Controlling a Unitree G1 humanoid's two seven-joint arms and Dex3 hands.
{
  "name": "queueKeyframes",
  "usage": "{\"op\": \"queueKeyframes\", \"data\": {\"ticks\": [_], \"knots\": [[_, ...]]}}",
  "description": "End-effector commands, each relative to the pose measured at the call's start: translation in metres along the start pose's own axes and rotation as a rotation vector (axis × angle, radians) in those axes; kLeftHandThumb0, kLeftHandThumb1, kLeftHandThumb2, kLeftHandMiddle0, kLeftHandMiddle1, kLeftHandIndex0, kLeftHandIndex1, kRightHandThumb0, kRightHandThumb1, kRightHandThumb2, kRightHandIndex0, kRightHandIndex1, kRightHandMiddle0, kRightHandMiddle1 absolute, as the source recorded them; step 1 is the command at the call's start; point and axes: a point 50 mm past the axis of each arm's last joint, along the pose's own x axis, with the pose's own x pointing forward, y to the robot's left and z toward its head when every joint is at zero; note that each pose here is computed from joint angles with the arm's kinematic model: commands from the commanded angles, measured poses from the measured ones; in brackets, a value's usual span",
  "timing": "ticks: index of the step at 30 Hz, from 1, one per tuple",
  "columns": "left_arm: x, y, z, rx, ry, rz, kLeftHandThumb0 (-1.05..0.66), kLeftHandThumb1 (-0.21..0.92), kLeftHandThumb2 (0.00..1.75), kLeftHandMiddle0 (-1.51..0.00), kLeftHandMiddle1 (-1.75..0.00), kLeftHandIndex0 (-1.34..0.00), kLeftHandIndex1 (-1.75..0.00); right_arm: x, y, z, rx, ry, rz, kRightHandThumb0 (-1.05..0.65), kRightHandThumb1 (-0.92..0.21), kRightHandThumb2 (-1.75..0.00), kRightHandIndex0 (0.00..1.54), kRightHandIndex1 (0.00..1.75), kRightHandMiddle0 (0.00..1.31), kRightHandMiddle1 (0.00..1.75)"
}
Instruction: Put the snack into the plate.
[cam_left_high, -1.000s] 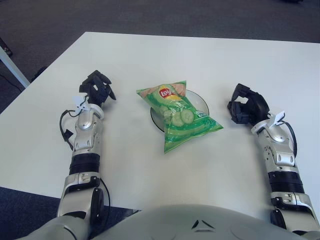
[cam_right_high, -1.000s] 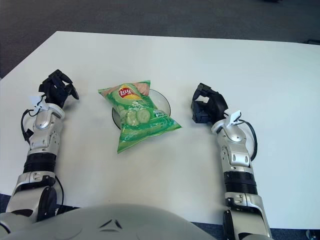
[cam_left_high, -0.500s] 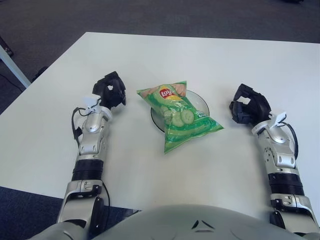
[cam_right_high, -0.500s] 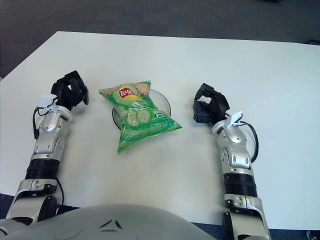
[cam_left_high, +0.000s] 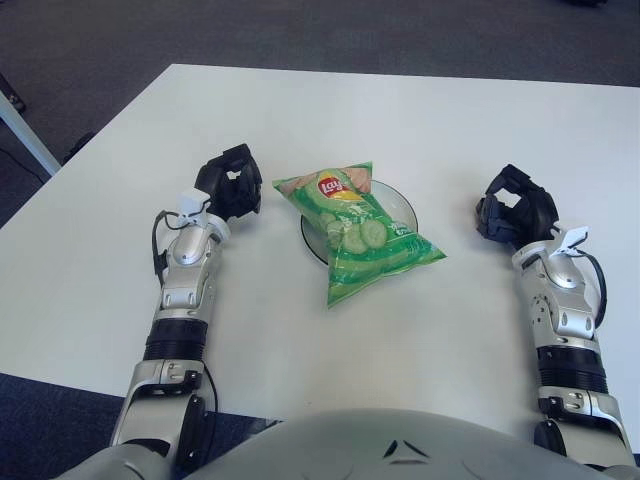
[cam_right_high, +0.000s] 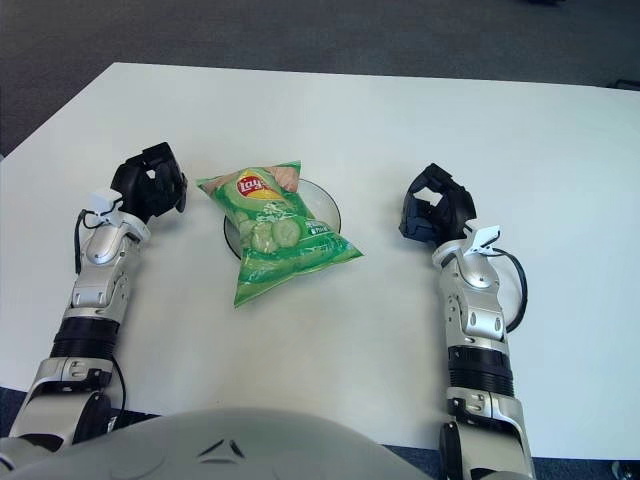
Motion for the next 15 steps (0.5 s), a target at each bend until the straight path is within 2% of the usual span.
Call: {"op": "queueKeyframes", "data": {"ticks": [1, 2, 4, 6, 15], "knots": [[-0.0712, -0.0251, -0.074, -0.131, 0.328, 0.023, -0.4, 0.68, 0.99, -1.31, -1.75, -0.89, -1.75, -0.0283, 0.013, -0.0452, 0.147, 0.126, -0.062, -0.51, -0.23, -1.42, 1.3, 1.75, 0.68, 1.75], [-0.0711, -0.0251, -0.0739, -0.134, 0.33, 0.023, -0.4, 0.67, 0.99, -1.31, -1.75, -0.88, -1.75, -0.0284, 0.0131, -0.0453, 0.149, 0.123, -0.059, -0.51, -0.23, -1.42, 1.3, 1.75, 0.68, 1.75], [-0.0706, -0.0254, -0.0737, -0.138, 0.335, 0.022, -0.43, 0.5, 1.14, -1.3, -1.75, -0.69, -1.75, -0.0281, 0.013, -0.0451, 0.153, 0.117, -0.053, -0.52, -0.23, -1.42, 1.29, 1.75, 0.69, 1.75], [-0.0705, -0.0254, -0.0737, -0.139, 0.337, 0.022, -0.45, 0.44, 1.19, -1.29, -1.75, -0.63, -1.75, -0.0279, 0.013, -0.0449, 0.154, 0.113, -0.051, -0.52, -0.22, -1.43, 1.29, 1.75, 0.69, 1.75], [-0.0693, -0.0261, -0.0725, -0.154, 0.337, 0.026, -0.47, 0.36, 1.27, -1.29, -1.75, -0.59, -1.75, -0.0276, 0.0126, -0.0444, 0.165, 0.096, -0.042, -0.53, -0.2, -1.46, 1.3, 1.75, 0.71, 1.75]]}}
